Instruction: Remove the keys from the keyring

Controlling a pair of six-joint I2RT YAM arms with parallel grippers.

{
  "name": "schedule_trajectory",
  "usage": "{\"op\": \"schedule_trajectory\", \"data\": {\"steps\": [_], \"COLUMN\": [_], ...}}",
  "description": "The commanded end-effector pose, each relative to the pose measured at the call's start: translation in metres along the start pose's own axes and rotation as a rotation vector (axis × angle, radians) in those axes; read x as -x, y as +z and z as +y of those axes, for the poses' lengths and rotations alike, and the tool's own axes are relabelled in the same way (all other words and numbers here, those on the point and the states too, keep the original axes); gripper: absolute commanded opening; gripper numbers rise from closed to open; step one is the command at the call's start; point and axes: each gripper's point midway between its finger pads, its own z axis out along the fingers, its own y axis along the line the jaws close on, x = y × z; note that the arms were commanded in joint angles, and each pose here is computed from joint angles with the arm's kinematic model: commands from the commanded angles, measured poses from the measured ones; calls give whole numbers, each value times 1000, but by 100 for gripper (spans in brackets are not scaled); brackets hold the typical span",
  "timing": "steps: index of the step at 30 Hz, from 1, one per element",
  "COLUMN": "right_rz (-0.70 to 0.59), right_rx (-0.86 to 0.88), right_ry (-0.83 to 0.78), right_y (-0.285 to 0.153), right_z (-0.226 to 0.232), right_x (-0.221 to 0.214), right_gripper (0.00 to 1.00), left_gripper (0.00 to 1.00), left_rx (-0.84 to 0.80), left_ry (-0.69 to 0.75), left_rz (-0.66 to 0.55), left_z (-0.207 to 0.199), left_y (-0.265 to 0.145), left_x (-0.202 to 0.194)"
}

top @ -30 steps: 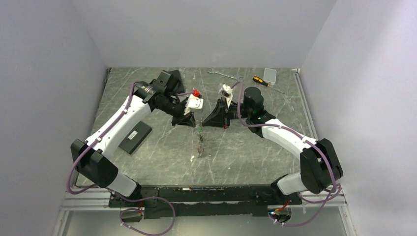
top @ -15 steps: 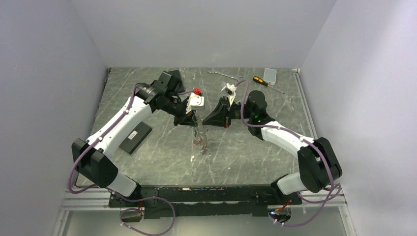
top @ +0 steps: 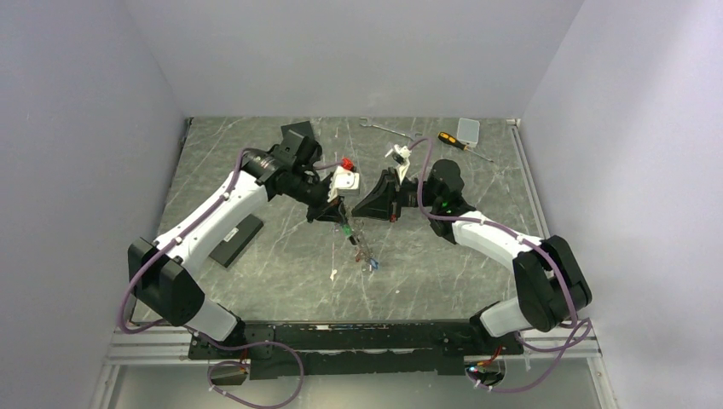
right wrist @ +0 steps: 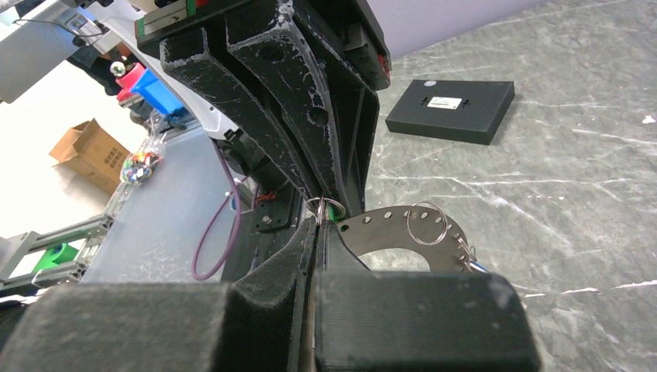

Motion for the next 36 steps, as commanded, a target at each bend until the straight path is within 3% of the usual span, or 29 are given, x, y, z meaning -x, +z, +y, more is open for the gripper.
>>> {"op": "schedule_trajectory", "data": {"steps": [1,16,30,31,34,36], "right_rz": [-104,-135,-72,-67,-39,-6], "right_rx": [-22,-107,-133,-132,-130,-128], "right_ry": [-147,-140,-181,-181,-186,-199], "right_y": [-3,-11,-13,-13,-14,-15], "right_z": [1,-17,-31,-31,-33,-35], "right_x": [37,37,16,13,6,0], "right_gripper": [0,0,0,2,21,26], "left_gripper": [0,0,0,0,0,0], "left_rx": [-32,-17,111,116,130,129], "left_ry": [-64,-166,-128,-117,-88,-56], "left_rz": [45,-5,-96,-99,-94,-84], "left_z": [-10,-11,23,24,27,28], "left_y": [7,12,-27,-28,-33,-35], "left_x": [-16,-11,30,32,38,38]}}
